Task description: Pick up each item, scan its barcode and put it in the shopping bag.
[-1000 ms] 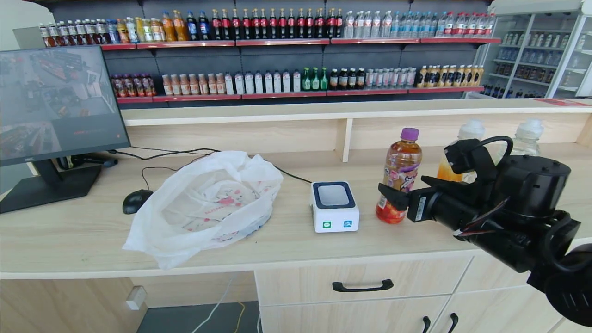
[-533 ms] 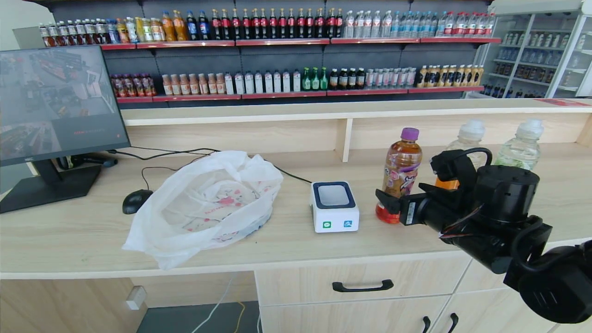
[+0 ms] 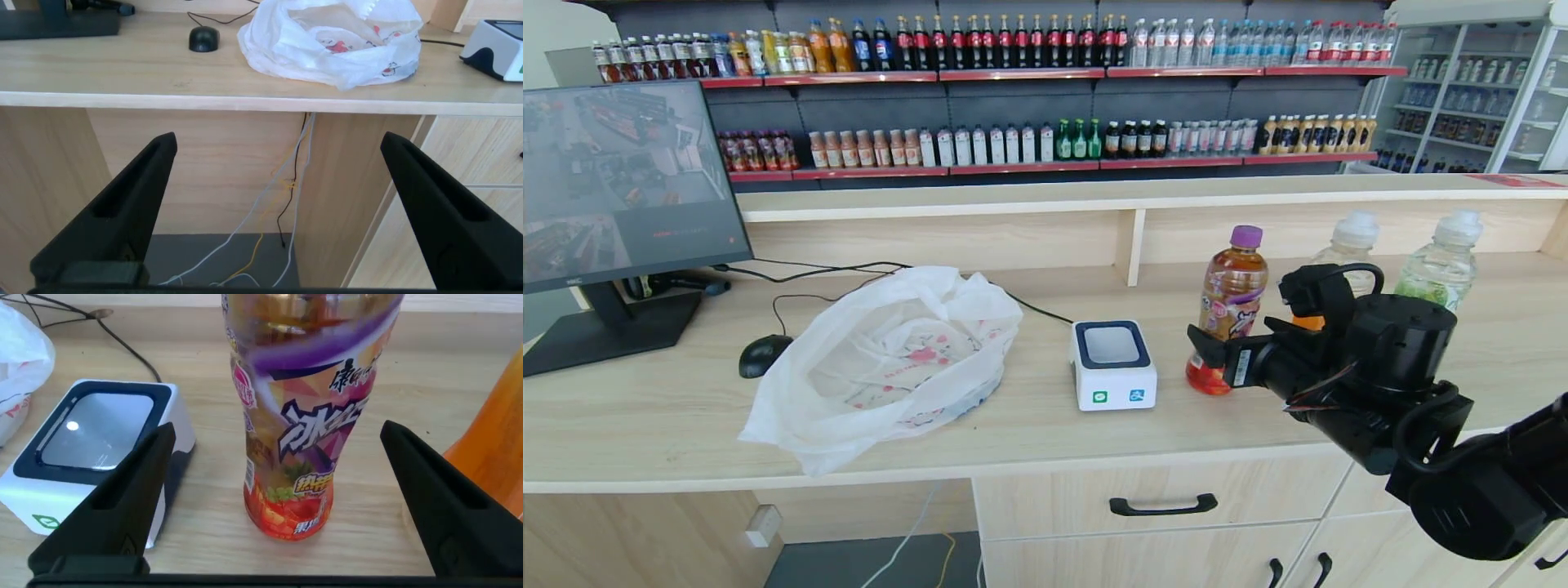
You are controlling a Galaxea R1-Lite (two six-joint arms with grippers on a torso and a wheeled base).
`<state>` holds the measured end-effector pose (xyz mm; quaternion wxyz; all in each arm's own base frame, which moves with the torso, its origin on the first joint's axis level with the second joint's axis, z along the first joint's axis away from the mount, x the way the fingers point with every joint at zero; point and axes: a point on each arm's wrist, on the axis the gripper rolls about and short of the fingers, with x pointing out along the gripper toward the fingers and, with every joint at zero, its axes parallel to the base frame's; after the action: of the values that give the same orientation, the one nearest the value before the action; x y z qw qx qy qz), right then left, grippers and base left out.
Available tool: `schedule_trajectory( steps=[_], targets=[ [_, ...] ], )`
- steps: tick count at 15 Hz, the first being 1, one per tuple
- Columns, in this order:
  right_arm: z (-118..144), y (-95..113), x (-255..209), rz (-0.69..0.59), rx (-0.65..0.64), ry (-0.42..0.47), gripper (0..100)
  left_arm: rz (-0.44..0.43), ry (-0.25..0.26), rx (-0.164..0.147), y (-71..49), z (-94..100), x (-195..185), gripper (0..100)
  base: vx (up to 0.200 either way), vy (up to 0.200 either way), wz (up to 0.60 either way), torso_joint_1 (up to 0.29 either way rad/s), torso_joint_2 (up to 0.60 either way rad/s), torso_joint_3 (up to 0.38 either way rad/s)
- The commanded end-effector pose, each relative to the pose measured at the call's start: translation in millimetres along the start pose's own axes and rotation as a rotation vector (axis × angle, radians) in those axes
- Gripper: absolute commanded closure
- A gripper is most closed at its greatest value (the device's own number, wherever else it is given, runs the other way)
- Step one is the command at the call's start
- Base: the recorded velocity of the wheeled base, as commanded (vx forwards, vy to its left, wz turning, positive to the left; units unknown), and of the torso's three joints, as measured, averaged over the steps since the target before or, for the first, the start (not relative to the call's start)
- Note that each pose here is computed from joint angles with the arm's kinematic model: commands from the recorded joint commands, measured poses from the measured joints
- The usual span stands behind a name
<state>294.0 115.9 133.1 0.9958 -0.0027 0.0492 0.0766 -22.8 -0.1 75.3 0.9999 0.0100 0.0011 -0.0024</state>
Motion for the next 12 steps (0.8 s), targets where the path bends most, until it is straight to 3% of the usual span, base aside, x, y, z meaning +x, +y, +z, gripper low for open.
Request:
schedule_trajectory(
  steps=[1, 7, 12],
  targets=[
    [-8.0, 1.6, 8.1, -0.014, -0.003, 0.010, 0, 0.000, -0.001, 0.000, 0.0, 0.0, 0.0, 0, 0.000, 0.000, 0.00, 0.000, 0.00, 0.000],
    [-2.3, -10.1, 20.0, -0.055, 0.017, -0.059, 0, 0.000, -0.001, 0.000, 0.0, 0.0, 0.0, 0, 0.000, 0.000, 0.00, 0.000, 0.00, 0.000],
    [-7.5, -7.6, 27.7, -0.050, 0.019, -0.080, 0, 0.000, 0.001, 0.000, 0.0, -0.1, 0.0, 0, 0.000, 0.000, 0.00, 0.000, 0.00, 0.000]
  ],
)
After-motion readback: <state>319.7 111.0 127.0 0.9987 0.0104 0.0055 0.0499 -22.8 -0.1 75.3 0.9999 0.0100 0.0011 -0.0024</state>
